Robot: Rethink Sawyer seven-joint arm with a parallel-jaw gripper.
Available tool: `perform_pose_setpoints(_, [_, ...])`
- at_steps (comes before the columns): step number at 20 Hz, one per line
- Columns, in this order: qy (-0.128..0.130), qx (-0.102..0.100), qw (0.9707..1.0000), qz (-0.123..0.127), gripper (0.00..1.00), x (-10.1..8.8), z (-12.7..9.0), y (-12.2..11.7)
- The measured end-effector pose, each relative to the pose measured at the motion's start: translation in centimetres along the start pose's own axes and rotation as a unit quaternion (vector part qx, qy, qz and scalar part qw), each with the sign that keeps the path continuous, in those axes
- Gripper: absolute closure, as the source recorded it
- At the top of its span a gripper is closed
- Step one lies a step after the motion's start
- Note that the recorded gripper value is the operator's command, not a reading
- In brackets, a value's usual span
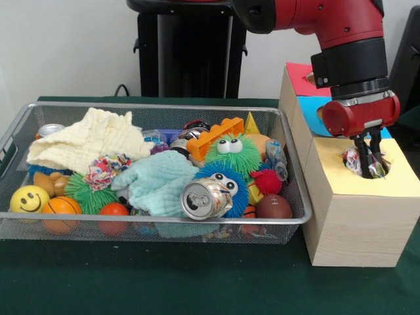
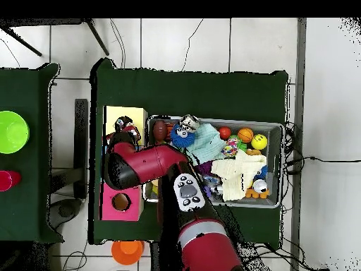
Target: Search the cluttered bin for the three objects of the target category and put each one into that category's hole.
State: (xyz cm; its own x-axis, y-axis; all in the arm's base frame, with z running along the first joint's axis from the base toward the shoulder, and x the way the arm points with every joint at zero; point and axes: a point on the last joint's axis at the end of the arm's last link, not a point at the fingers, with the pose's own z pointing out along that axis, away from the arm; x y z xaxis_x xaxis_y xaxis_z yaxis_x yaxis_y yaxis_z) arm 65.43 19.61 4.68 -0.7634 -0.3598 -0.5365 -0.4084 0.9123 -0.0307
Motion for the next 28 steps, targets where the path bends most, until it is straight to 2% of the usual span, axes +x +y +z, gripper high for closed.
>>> perform_pose_setpoints(12, [0.001, 0.001, 1.0, -0.002, 1.0, -0.1, -0.2, -0.1])
perform_pose_setpoints(28, [0.024, 0.004, 0.9997, -0.009, 1.0, -1.5, -2.0, -0.4])
